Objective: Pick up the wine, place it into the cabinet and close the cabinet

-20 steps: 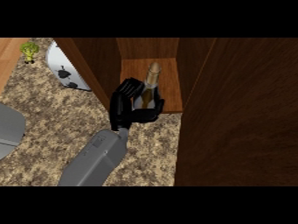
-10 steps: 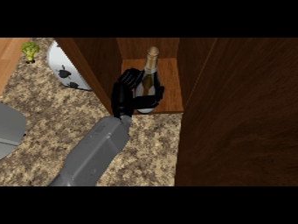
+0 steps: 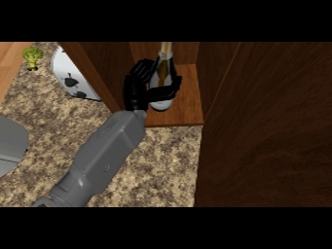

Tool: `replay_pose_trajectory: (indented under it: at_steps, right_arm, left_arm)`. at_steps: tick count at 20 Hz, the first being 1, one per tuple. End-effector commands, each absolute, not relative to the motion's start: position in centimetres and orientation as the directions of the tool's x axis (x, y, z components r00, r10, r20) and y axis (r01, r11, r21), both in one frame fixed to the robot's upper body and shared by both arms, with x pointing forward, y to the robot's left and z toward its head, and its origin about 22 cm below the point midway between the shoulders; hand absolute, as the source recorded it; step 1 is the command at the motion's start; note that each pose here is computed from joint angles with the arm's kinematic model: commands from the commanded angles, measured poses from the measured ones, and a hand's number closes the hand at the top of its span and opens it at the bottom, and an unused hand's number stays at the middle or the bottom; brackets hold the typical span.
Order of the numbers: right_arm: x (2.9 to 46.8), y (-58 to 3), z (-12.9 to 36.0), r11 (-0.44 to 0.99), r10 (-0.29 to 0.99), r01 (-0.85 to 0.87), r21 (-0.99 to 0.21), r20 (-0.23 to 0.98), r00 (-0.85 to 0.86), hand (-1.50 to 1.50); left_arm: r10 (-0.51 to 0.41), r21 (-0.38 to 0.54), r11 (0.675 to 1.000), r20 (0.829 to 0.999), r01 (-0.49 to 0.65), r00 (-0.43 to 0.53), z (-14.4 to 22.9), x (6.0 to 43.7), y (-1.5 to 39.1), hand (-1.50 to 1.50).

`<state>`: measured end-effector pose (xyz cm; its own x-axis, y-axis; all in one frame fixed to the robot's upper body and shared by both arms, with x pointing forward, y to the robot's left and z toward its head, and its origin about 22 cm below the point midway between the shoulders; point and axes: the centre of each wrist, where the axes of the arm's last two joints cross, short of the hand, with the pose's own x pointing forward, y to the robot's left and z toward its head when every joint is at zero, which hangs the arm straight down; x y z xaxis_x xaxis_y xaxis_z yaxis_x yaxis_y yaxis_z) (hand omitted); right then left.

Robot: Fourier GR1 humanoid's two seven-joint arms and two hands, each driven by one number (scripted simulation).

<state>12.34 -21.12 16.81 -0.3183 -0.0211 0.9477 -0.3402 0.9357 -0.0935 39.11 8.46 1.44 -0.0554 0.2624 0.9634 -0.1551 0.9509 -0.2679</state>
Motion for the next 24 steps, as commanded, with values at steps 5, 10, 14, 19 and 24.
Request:
replay_pose_trajectory:
  at_steps: [5, 10, 14, 19, 24]
  right_arm:
    - [10.0, -21.1, 19.1, 0.921, -0.129, -0.388, -0.021, 0.925, -0.357, -1.5]
    - [10.1, -21.5, 19.0, 0.917, -0.122, -0.397, -0.028, 0.93, -0.348, -1.5]
    - [9.6, -21.4, 19.0, 0.917, -0.127, -0.398, -0.026, 0.927, -0.354, -1.5]
    - [10.7, -21.2, 18.5, 0.914, -0.126, -0.405, -0.027, 0.93, -0.345, -1.5]
    - [9.5, -21.1, 19.1, 0.903, -0.134, -0.428, -0.042, 0.918, -0.374, -1.5]
  left_arm:
    - [0.176, -0.192, 0.959, 0.98, -0.206, -0.094, 5.4, 42.4, 8.3, 1.5]
    - [0.056, -0.082, 0.957, 0.993, -0.278, -0.101, 6.2, 43.3, 8.4, 1.5]
    - [-0.099, 0.064, 0.931, 0.992, -0.36, -0.08, 5.1, 44.0, 12.3, -1.5]
    - [-0.189, 0.156, 0.912, 0.981, -0.379, -0.053, 5.2, 44.2, 11.5, -1.5]
    - [-0.213, 0.188, 0.897, 0.977, -0.399, -0.019, 3.4, 43.7, 13.0, -1.5]
